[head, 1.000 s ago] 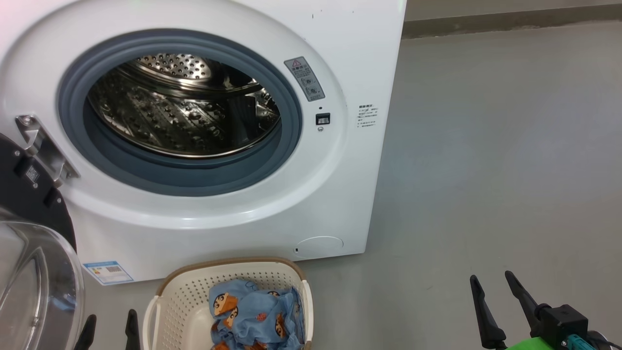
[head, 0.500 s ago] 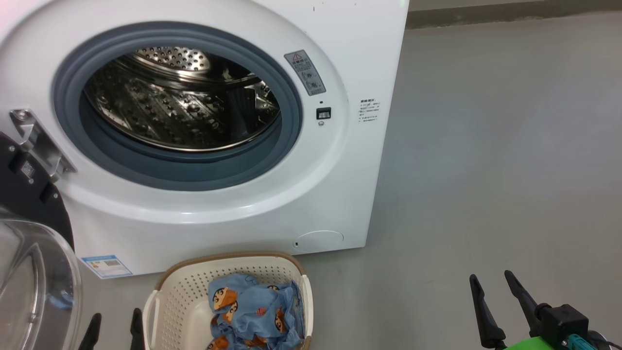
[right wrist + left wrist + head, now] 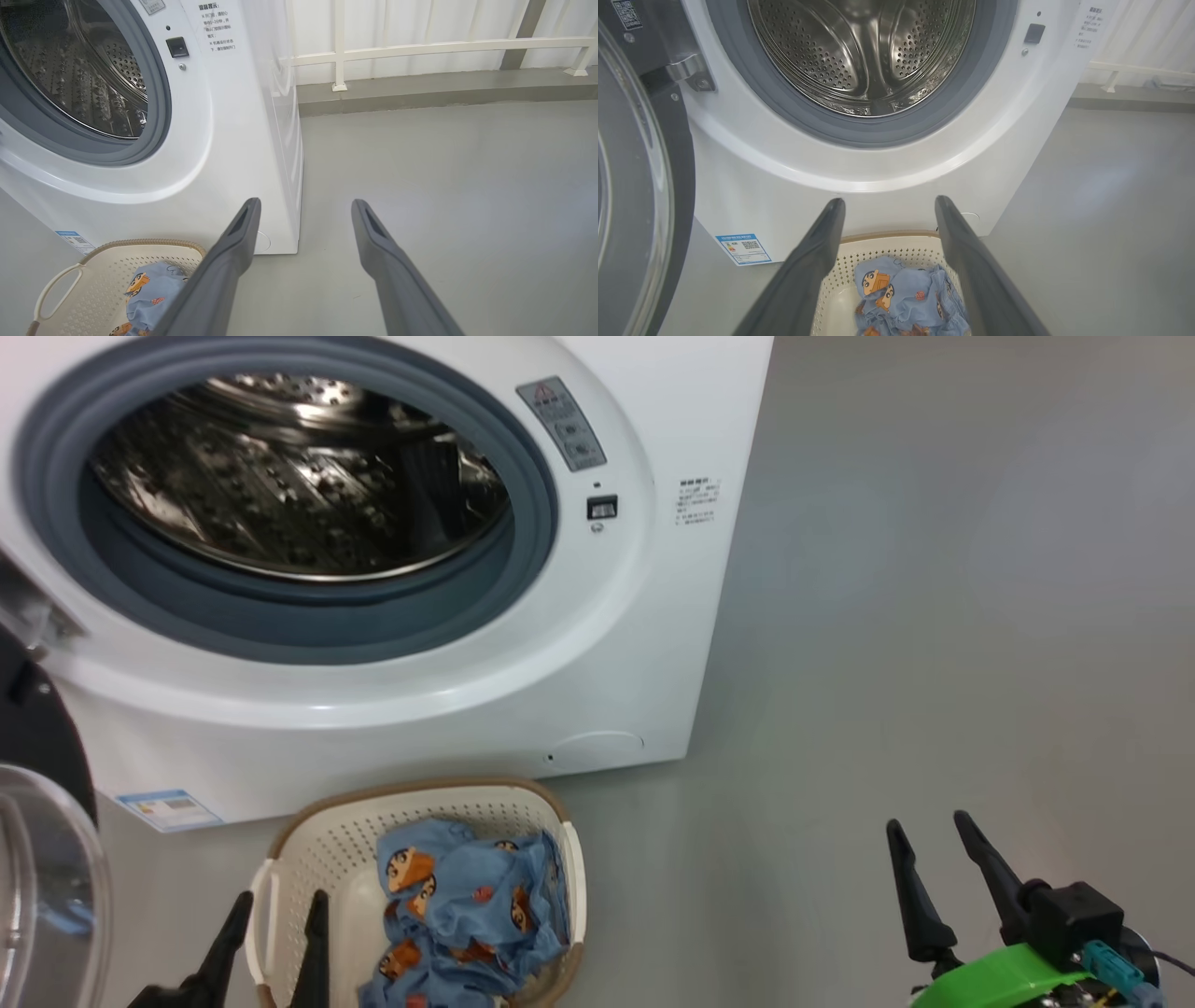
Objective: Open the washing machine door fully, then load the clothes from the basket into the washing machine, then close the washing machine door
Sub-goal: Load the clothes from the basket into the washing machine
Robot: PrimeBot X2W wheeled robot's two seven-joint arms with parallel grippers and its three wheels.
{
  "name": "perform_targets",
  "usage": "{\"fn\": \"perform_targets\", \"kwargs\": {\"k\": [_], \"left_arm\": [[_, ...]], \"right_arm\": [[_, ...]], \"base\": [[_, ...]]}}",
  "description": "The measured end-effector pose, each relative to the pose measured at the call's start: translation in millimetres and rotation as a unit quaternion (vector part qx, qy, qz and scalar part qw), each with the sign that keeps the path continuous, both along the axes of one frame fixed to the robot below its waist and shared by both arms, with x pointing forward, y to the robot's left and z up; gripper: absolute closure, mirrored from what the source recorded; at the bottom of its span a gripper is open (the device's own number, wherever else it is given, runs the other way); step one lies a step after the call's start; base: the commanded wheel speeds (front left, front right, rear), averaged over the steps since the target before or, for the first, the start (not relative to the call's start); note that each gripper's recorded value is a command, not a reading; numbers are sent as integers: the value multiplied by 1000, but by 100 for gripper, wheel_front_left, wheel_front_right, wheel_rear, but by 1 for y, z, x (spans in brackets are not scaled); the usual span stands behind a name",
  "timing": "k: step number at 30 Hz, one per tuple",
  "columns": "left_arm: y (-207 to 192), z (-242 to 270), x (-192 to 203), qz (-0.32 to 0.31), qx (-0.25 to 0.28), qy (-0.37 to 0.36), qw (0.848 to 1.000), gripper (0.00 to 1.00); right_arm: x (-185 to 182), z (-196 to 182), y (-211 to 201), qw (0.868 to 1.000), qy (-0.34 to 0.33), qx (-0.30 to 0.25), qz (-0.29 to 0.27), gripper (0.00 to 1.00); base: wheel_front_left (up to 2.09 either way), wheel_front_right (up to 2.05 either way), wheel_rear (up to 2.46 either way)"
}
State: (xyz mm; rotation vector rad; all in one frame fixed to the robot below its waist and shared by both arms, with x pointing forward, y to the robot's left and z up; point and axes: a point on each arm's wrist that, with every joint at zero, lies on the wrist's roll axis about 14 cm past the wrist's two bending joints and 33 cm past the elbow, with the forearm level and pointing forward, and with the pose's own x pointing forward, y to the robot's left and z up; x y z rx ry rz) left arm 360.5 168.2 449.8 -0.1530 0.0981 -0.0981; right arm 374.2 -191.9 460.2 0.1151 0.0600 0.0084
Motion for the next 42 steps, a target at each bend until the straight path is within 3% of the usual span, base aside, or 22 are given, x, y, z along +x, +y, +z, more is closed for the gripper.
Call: {"fn": "perform_targets", "kwargs": {"k": [20,30,42], "left_arm": [[-59,-100,63,-128,-54,145,980,0],[-55,-166,86,-131,-64,223,964,0],[-71,-238,82,-122,-116,321,932,0]], "right_arm": [[51,-26,0,1000,20,13,1,0],[77,-50,-3,999,38,7,3,0],[85,-88,-8,997,76,-4,3,0]], "base": [[0,0,0],[0,0,0],[0,0,0]]}}
